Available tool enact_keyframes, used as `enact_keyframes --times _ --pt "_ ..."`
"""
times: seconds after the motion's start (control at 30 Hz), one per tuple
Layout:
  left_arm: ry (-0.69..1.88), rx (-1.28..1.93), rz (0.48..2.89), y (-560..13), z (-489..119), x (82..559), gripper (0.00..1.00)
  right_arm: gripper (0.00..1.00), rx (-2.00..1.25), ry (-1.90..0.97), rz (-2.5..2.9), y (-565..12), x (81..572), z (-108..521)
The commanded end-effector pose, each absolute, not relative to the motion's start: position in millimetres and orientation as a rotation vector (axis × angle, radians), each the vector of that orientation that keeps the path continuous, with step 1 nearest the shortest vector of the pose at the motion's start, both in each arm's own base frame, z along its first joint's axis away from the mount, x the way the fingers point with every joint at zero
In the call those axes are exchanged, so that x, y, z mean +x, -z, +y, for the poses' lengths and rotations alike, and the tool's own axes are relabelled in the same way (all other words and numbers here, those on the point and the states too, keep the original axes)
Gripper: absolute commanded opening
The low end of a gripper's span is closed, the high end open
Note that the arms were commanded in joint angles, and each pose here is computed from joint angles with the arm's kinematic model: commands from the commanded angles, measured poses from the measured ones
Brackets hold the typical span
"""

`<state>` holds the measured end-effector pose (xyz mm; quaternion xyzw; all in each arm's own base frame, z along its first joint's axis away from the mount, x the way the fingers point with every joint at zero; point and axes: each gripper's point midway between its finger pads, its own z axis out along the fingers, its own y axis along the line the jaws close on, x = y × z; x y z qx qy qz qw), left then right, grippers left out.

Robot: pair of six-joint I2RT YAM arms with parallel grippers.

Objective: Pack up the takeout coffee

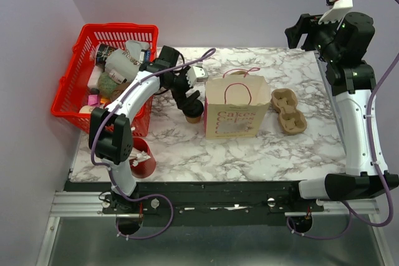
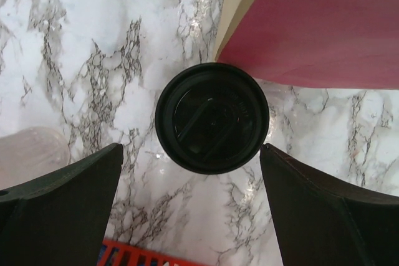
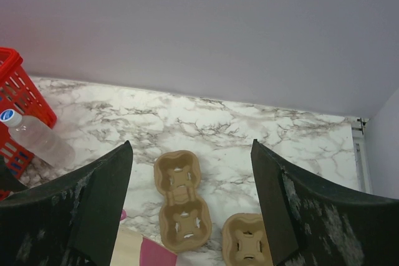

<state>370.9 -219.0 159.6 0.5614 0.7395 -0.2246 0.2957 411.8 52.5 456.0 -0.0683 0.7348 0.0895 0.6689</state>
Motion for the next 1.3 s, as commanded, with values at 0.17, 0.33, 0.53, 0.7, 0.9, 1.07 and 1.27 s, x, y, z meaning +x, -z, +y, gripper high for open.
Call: enact_keyframes --times 0.17,0.33,0.53,0.7,0.9,1.07,1.27 --pt "0.625 1.504 1.850 -142 -257 374 0.99 0.86 -0.168 -0.192 1.634 -461 403 51" --pt "0.600 1.503 1.864 -133 -256 376 0.99 0.86 -0.169 -0.193 1.637 -459 403 52" --pt "0.527 1.539 1.913 -119 -241 370 0.97 0.86 -0.168 -0.194 1.644 -455 404 52" --pt "0.473 1.546 1.958 -107 -230 368 0.95 0.86 -0.174 -0.200 1.644 -455 407 53" --pt "0.391 1.515 2.009 -107 -212 366 0.92 0.86 -0.181 -0.208 1.646 -454 408 55" --pt "0.323 1.493 2.063 -107 -188 362 0.91 0.86 -0.184 -0.212 1.657 -449 409 56" --pt "0.270 1.430 2.153 -109 -157 360 0.89 0.86 -0.191 -0.218 1.662 -447 411 57"
